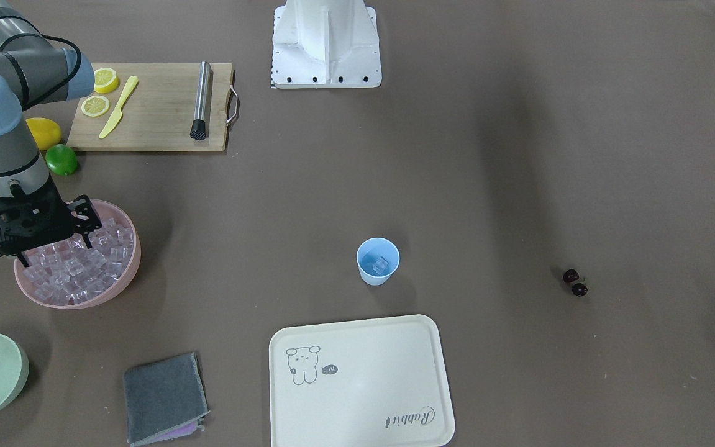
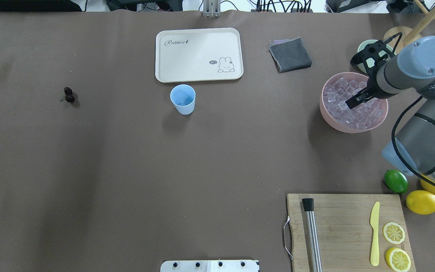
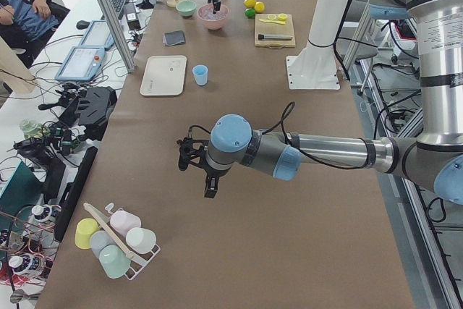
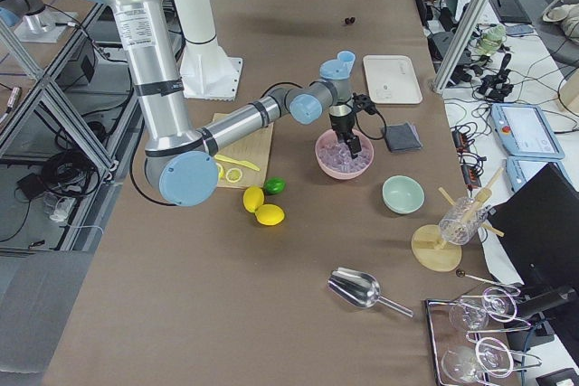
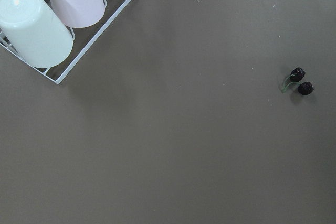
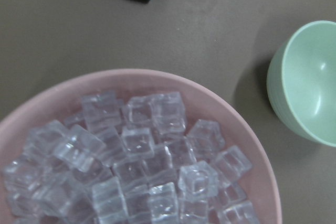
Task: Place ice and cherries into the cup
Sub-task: 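Lower the right gripper into the pink bowl and grasp a third ice cube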
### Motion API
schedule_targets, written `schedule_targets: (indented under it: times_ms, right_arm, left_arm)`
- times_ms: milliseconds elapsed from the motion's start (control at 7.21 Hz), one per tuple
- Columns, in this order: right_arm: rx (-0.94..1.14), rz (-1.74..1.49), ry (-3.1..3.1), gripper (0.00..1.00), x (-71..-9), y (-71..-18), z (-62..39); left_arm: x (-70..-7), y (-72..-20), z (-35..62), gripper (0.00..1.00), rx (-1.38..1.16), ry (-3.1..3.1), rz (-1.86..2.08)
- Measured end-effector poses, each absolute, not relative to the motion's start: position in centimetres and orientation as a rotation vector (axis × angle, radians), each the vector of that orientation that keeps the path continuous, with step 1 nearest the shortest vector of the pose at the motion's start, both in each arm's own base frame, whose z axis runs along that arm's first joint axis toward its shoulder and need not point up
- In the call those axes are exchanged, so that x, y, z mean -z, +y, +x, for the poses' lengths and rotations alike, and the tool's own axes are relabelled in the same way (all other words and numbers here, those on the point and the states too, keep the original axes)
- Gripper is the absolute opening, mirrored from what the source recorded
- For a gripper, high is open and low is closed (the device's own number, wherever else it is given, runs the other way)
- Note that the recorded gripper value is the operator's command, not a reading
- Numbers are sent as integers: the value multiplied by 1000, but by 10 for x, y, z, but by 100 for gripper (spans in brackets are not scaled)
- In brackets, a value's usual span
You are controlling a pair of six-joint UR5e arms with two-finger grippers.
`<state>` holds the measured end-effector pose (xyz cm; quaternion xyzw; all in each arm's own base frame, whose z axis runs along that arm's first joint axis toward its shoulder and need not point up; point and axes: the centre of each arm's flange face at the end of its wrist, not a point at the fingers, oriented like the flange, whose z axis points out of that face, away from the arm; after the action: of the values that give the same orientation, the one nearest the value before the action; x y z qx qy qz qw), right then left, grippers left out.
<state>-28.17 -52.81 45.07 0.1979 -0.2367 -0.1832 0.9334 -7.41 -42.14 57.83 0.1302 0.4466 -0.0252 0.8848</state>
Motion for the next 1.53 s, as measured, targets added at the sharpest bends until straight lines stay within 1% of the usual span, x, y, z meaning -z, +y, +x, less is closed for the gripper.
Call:
schedule_targets:
  times_ms: [277,416,555,693,832,1525]
  right_arm:
    - [408,430,-427,91,-458,-526,-278]
    - [421,436,-424,83,-456,-525,-283]
    - [432,438,-420,72,-455,-522,-292]
    - [438,439,-416,53,-455,-521,-296]
    - [444,439,-412,51,-457,-520,-297]
    - [461,424,-385,50,-466,-514,-302]
  left_arm:
    - [-579,-421,-74,98,54,929,269]
    - [-579,-421,-74,98,54,929,269]
    - [-579,-421,-74,98,54,929,269]
    - [-579,-421,-74,98,53,929,269]
    - [-580,-421,-74,98,53,929,269]
    - [-581,-420,-74,98,52,929,267]
